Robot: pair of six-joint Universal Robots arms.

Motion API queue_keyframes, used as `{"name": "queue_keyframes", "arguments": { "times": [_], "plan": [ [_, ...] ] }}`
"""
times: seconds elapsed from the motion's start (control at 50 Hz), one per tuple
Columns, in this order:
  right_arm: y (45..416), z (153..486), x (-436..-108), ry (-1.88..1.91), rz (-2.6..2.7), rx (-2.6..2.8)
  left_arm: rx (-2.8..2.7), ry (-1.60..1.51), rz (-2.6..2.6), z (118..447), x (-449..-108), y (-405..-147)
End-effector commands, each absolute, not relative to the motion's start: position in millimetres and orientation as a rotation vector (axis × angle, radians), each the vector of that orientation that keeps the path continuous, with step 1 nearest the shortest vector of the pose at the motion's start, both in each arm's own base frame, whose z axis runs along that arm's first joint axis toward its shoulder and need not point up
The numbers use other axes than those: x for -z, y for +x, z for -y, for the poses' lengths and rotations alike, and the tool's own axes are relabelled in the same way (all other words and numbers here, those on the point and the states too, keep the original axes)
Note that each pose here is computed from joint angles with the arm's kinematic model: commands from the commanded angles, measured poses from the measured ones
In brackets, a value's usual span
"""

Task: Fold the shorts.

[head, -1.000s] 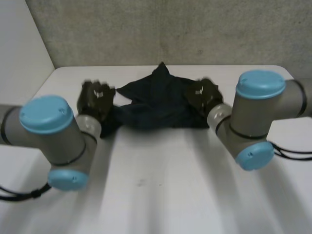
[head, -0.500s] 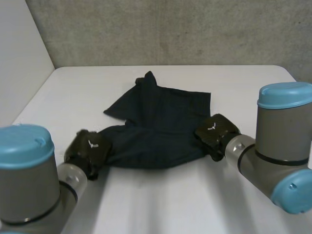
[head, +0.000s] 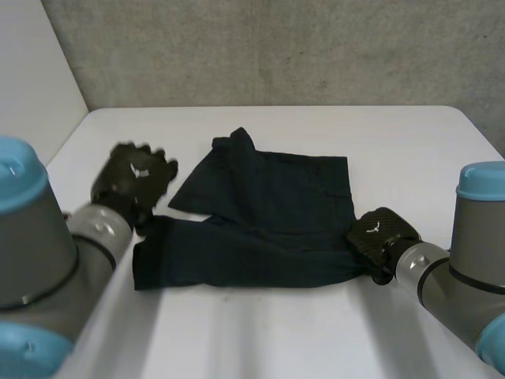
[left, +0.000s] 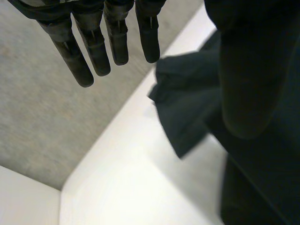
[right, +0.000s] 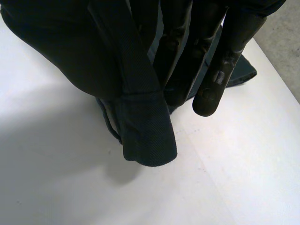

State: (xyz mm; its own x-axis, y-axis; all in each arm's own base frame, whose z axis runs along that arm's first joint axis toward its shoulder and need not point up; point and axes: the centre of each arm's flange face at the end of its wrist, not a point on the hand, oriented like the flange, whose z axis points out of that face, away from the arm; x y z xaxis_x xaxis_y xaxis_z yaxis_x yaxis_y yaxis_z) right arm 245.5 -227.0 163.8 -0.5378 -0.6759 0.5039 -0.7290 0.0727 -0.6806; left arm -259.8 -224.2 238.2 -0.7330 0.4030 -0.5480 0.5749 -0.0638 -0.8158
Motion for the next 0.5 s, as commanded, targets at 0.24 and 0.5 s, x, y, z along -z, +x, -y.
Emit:
{"name": "queue_keyframes", "arguments": {
  "times": [0.24, 0.5],
  "plan": [
    [244.1, 222.4, -153.2, 1.514, 2.294, -1.468, 1.996, 1.205, -2.267, 334.9, -200.8, -274.8],
    [244.8, 222.8, -150.4, 1.514, 2.287, -1.478, 1.927, 1.34, -2.376, 364.7, -150.2, -291.3]
  ]
}}
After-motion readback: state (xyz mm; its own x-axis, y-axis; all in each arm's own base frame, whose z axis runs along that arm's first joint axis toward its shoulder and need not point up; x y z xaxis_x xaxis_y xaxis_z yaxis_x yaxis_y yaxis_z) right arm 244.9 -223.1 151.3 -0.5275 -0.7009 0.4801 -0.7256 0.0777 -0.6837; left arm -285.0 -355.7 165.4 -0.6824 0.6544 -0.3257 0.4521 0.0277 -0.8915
